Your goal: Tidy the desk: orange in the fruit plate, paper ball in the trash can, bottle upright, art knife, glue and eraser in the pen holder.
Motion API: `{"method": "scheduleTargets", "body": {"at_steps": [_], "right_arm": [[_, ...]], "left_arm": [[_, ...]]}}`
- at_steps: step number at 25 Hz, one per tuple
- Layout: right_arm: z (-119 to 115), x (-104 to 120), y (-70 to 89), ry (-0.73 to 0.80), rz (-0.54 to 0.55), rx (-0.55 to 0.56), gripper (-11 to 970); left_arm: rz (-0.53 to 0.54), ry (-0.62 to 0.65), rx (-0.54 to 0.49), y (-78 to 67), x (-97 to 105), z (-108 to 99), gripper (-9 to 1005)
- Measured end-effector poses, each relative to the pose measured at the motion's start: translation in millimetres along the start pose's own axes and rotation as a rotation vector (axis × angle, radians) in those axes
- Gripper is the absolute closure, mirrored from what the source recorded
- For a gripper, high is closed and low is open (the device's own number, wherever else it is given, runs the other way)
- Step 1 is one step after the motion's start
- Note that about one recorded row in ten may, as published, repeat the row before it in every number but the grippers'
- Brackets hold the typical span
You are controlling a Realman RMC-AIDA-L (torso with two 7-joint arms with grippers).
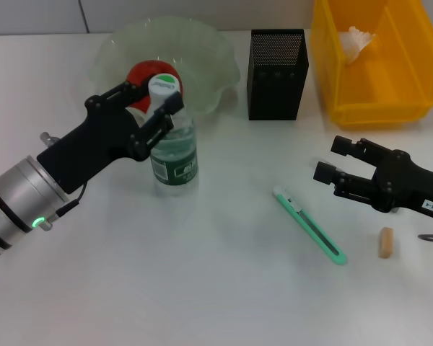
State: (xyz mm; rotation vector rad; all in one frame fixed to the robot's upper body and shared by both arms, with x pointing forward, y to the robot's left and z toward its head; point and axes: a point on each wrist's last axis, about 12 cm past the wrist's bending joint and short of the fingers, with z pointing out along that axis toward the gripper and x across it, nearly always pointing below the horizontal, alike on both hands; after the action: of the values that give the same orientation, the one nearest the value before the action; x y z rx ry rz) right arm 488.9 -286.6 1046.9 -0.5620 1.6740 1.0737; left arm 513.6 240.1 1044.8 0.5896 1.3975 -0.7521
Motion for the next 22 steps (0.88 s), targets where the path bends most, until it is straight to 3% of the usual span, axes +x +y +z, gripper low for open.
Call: {"method": "scheduleTargets", "body": {"at_steps": [6,13,15,18,19,22], "right_arm": [[0.6,0.0,-0.5,0.001,0.001,0.002,124],[1.4,-0.1,-0.1,0.002,0.001,-0.003,125],[1.4,-0.2,0.1,0.001,0.001,-0.005,125],[0.3,0.3,1.0,-0.003,0.004,-0.007,125],[-0.7,0.6,2.4,-0.006,0.006,-0.014,124],[-1.8,0.1,4.1,-0.012,0.016,-0.027,124]], "left_arm": [[-0.035,-0.005,-0.024,2.4,-0.1,-0.8,553],[-0.045,-0.017,-0.018,1.0,-1.1,-2.0,490],[-0.061,-0.052,-0.004,-0.4,-5.1,-5.0,289],[-0.061,-0.052,-0.004,-0.4,-5.1,-5.0,186],[-0.138,-0.211,0.071,5.8,-36.1,-37.3,152],[-0.136,-0.214,0.096,6.3,-39.9,-42.2,152]]}}
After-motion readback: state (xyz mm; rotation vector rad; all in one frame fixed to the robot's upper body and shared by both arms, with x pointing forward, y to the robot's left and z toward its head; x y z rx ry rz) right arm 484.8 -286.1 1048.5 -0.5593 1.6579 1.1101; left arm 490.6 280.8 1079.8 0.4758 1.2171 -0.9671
